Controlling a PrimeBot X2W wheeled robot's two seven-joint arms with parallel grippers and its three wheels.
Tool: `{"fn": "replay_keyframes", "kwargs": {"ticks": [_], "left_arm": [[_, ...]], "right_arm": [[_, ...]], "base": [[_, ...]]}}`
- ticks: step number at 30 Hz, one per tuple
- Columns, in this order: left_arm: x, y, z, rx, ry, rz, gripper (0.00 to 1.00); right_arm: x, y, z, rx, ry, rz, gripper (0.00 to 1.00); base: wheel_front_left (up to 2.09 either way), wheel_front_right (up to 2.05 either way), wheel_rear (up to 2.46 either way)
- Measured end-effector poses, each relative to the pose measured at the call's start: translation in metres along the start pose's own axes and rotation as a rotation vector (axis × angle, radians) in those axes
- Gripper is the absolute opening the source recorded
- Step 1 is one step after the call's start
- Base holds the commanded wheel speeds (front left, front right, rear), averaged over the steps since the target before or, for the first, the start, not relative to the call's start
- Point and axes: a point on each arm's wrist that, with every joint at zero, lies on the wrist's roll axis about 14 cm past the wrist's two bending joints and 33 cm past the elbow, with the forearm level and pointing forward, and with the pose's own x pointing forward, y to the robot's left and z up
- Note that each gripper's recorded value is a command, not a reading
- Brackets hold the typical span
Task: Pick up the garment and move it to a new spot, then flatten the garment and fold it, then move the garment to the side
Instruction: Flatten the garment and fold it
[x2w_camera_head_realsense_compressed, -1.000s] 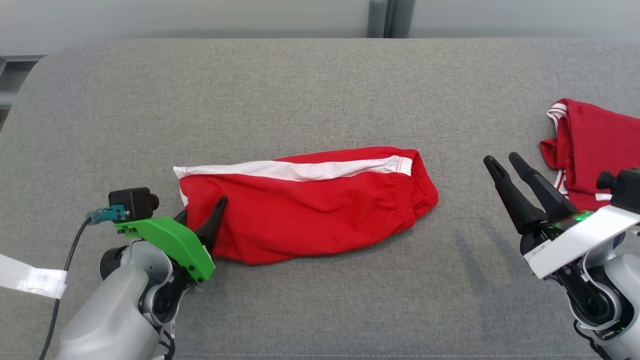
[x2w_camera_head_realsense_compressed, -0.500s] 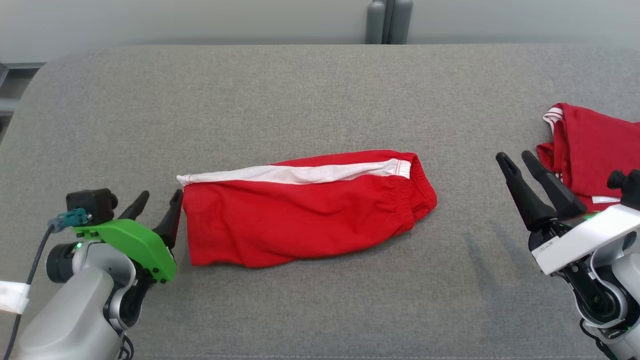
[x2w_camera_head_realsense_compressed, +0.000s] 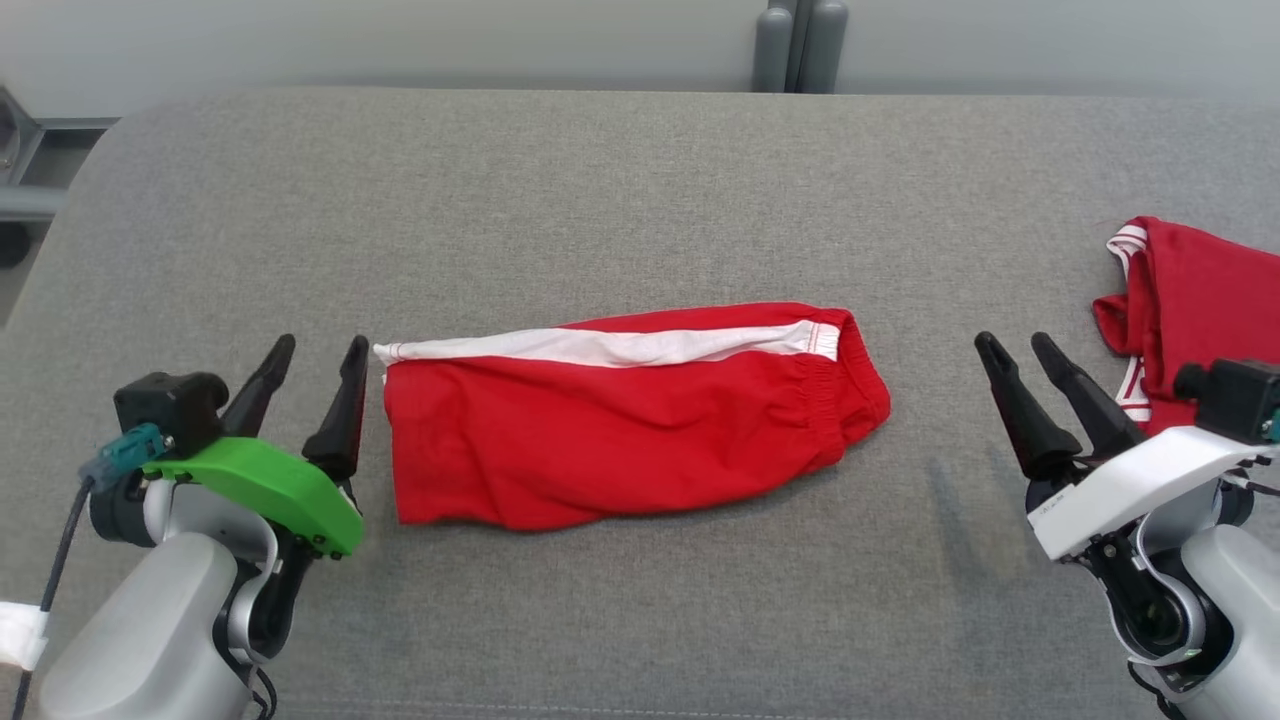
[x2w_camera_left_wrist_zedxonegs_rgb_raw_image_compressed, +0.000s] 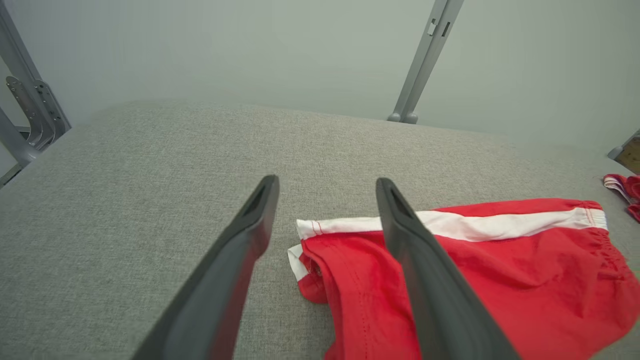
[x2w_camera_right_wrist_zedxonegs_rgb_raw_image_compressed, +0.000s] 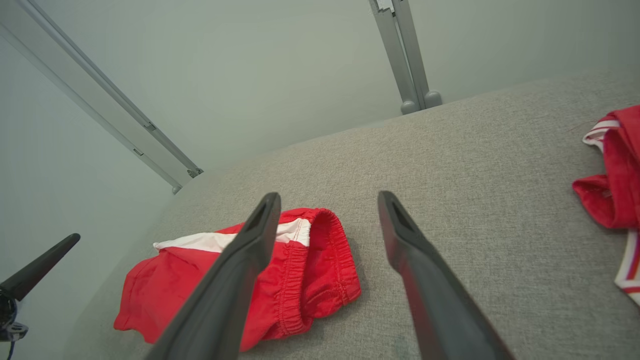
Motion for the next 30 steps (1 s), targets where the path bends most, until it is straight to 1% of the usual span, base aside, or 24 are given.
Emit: {"fn": "replay_keyframes", "kwargs": {"ticks": [3,5,9,14,18,22,27,30], "left_arm": [[-0.007,-0.004,-0.005,-0.024,0.002,-0.001,1.0],[-0.011,-0.005,-0.005,-0.036,-0.002,0.005,1.0],[-0.015,-0.013,0.001,-0.053,-0.028,-0.006,1.0],[-0.029,-0.012,-0.013,-0.078,0.0,0.011,1.0],[-0.036,-0.01,-0.023,-0.168,0.016,0.043,1.0],[-0.041,-0.011,-0.042,-0.252,0.076,0.058,1.0],[-0.037,-0.011,-0.042,-0.244,0.086,0.048,1.0],[-0.034,-0.008,-0.039,-0.235,0.078,0.048,1.0]], "right_arm": [[0.004,0.004,-0.012,0.006,0.027,-0.008,1.0],[0.005,0.004,-0.024,-0.011,0.063,-0.013,1.0],[0.01,0.008,-0.038,-0.008,0.108,-0.013,1.0],[0.02,0.015,-0.045,-0.024,0.131,0.007,1.0],[0.029,0.023,-0.045,-0.024,0.128,0.028,1.0],[0.034,0.025,-0.038,-0.036,0.1,0.031,1.0],[0.034,0.028,-0.04,-0.031,0.097,0.028,1.0],[0.03,0.02,-0.045,-0.033,0.119,0.002,1.0]], "base": [[0.0,0.0,0.0],[0.0,0.0,0.0],[0.0,0.0,0.0],[0.0,0.0,0.0],[0.0,0.0,0.0],[0.0,0.0,0.0],[0.0,0.0,0.0],[0.0,0.0,0.0]]}}
